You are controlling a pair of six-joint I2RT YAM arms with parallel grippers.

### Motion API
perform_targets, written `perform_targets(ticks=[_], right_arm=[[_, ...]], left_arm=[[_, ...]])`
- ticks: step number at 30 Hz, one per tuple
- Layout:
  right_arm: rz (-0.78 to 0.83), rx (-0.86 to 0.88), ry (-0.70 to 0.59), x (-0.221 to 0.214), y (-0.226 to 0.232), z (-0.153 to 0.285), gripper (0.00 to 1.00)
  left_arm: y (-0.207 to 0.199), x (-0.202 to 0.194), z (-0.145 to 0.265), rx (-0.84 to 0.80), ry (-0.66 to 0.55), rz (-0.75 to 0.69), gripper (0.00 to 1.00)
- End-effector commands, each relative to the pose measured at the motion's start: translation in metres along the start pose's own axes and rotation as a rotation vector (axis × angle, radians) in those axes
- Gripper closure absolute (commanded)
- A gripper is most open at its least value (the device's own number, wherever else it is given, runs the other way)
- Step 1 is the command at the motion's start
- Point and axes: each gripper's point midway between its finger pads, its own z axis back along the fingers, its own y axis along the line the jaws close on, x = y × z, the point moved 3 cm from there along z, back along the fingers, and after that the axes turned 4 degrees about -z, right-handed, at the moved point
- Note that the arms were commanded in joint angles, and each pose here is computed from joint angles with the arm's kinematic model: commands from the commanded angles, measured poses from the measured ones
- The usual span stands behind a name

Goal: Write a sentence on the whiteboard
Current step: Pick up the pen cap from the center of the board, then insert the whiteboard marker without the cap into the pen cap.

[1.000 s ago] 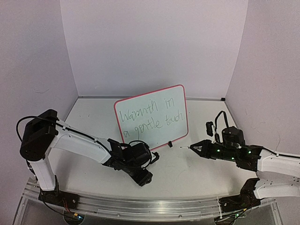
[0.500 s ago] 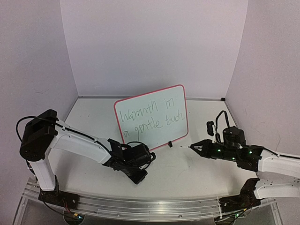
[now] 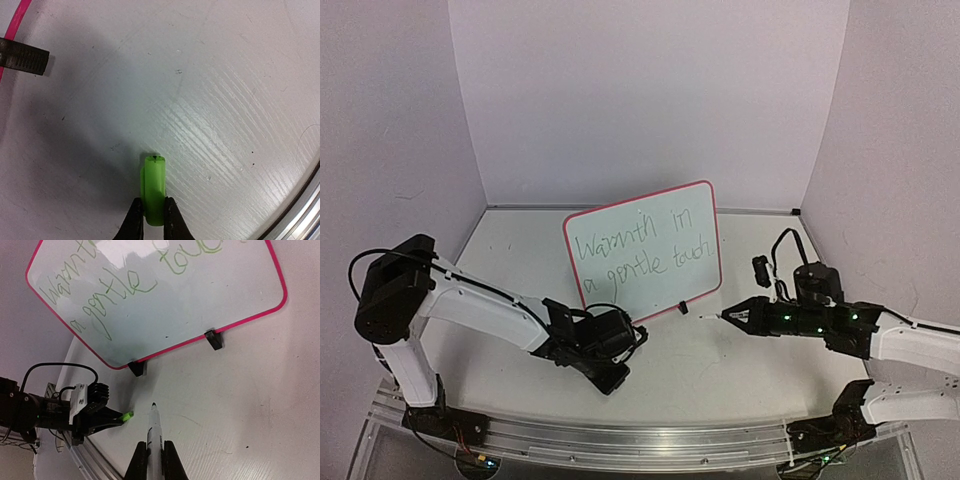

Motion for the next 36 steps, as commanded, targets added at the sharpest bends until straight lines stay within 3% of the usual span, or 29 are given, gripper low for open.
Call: perform_targets(ticks=[1, 10, 20, 36], right_arm=[[0.051, 0.166, 0.157, -0.004, 0.026, -0.006, 1.00], [0.029, 0.443, 0.460, -0.021, 0.064, -0.016, 1.00], [-0.047, 0.508, 0.602, -0.034, 0.064, -0.025, 1.00], [-0.097, 0.461, 0.676, -0.055, 0.049, -0.024, 1.00]], left_arm=[[-0.002, 0.014, 0.022, -0.028, -0.144, 0.013, 1.00], [-0.044, 0.035, 0.067, -0.278, -0.418, -0.086, 1.00], [-0.071, 0.036, 0.079, -0.368, -0.478, -0.110, 1.00], [-0.073, 0.038, 0.088, -0.375, -0.536, -0.080, 1.00]])
